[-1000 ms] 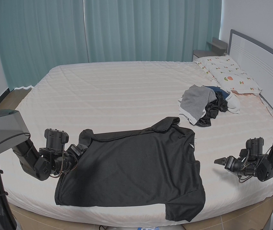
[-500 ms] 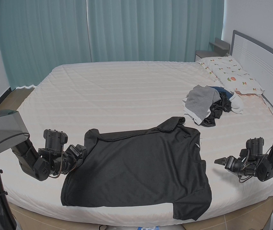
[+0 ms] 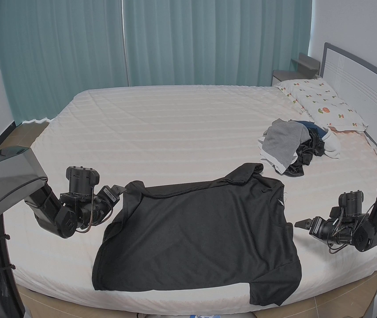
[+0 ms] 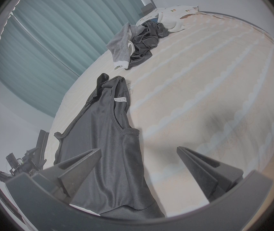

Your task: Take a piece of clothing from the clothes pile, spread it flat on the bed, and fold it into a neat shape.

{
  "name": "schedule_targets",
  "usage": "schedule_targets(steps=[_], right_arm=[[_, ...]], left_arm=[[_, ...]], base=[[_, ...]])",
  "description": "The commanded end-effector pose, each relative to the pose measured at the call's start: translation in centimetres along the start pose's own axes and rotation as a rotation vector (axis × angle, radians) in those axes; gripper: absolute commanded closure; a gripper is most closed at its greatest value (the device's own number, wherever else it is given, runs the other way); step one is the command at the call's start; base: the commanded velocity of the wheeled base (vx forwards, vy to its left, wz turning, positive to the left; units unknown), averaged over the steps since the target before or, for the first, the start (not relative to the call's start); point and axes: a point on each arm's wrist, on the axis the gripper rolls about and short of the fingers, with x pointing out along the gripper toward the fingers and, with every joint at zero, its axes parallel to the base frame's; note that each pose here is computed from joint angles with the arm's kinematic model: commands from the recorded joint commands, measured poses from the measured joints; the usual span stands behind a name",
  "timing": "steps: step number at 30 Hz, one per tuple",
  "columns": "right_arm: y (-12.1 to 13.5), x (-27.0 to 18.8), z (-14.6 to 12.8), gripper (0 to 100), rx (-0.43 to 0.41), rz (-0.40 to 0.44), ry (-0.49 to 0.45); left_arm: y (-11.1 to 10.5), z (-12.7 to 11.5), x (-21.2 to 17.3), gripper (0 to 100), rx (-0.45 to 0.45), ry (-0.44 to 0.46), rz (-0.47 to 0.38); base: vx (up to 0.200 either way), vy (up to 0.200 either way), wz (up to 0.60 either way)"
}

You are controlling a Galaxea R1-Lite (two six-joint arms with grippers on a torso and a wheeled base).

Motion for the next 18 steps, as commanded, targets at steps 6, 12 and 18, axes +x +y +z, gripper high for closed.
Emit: schedule_targets(steps=[6,12,18], right_arm=[[0.0,0.0,-0.2,0,0.000,-0.002,0.008],[-0.1,-0.1,-0.5,0,0.001,-0.006,0.016],[-0.1,-0.1,-0.4,0,0.000,-0.005,0.015]], left_arm=[[-1.2,0.8,7.5,0,0.128,0.002,0.009],[-1.8,2.3,10.3,0,0.160,-0.040,-0.012],[-1.8,2.1,12.5,0,0.175,-0.054,-0.029]], base=[[0.000,0.000,0.00],[0.000,0.000,0.00],[0.000,0.000,0.00]])
